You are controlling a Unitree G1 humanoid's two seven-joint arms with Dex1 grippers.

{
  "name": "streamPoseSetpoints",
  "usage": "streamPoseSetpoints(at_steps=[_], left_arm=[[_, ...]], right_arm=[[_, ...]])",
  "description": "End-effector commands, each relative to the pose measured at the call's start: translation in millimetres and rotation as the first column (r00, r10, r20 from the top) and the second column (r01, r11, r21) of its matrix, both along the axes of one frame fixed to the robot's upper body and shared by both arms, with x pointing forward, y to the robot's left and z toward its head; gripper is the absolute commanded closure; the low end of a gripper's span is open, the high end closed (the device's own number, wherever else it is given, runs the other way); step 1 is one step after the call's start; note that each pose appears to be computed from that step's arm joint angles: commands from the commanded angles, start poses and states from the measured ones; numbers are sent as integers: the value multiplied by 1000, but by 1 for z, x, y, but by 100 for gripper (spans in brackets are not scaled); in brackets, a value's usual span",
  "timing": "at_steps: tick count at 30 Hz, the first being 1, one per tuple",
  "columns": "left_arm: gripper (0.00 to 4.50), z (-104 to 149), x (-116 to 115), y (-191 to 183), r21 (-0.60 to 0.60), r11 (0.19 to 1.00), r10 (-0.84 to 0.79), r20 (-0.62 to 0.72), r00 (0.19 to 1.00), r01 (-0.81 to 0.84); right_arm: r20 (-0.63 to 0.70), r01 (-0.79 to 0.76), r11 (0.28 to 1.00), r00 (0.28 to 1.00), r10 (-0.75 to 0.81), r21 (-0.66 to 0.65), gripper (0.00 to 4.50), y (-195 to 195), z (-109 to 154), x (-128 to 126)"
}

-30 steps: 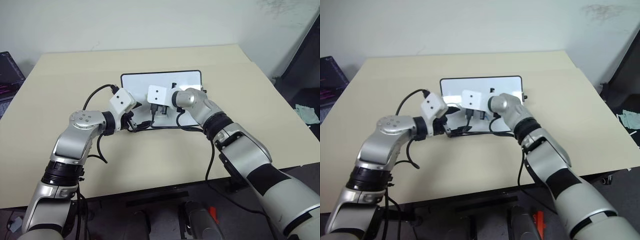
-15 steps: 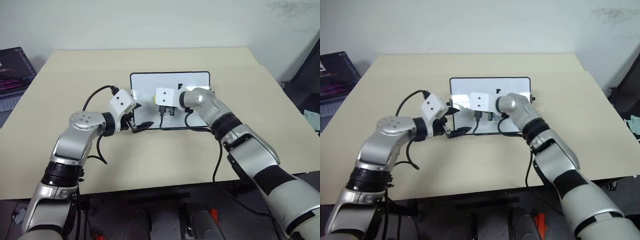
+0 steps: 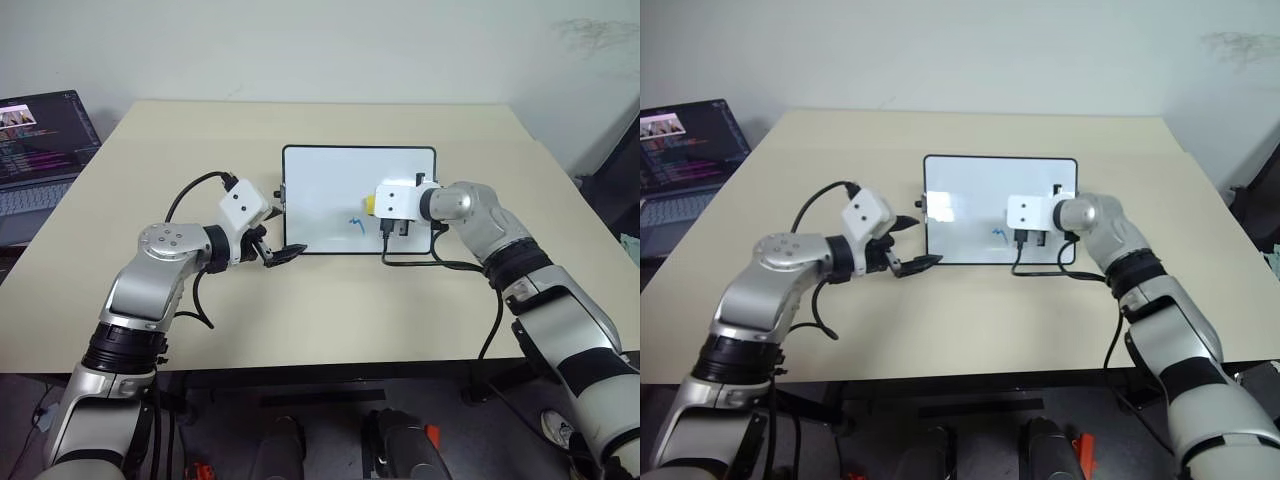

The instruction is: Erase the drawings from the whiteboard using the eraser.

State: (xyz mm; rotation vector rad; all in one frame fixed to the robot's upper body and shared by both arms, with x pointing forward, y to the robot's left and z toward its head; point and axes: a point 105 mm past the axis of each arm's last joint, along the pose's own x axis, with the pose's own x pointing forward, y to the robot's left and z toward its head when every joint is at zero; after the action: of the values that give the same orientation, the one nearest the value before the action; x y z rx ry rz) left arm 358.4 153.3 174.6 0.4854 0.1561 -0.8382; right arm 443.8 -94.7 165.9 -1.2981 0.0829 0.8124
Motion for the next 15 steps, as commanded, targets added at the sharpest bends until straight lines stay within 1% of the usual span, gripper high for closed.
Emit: streamPoseSetpoints(at_steps=[1, 3, 5, 6, 8, 10, 11, 13, 15], left_arm=[[0, 13, 1, -1, 3, 1000, -11, 46, 999, 11], [0, 13, 1, -1, 4, 1000, -12, 45, 999, 12], [0, 13, 1, -1, 6, 1000, -12, 44, 999, 12], [0, 13, 1, -1, 7, 1000, -12, 44, 999, 12], [0, 13, 1, 0, 7, 1000, -12, 44, 999, 12], [0, 13, 1, 0, 8, 1000, -10, 45, 999, 10], [0, 13, 1, 1, 10, 1000, -9, 46, 999, 9], [0, 14, 0, 1, 10, 1000, -9, 46, 999, 8], [0, 13, 0, 2, 13, 1000, -8, 45, 999, 8]], right_arm=[[-52, 102, 992, 993, -106, -70, 350, -37, -18, 1], [-54, 108, 991, 992, -113, -78, 350, -41, -19, 0], [-58, 116, 992, 991, -119, -48, 350, -45, -15, -2], [-57, 110, 994, 992, -111, -14, 350, -43, -11, -2], [-52, 34, 989, 998, -26, 147, 350, -23, 10, -7], [-26, -46, 955, 998, 56, 293, 350, -7, 36, -16], [-25, -59, 935, 997, 73, 349, 350, -5, 46, -19], [-20, -56, 919, 997, 70, 390, 350, -8, 58, -24], [-26, -48, 926, 998, 62, 375, 350, -13, 59, -28]])
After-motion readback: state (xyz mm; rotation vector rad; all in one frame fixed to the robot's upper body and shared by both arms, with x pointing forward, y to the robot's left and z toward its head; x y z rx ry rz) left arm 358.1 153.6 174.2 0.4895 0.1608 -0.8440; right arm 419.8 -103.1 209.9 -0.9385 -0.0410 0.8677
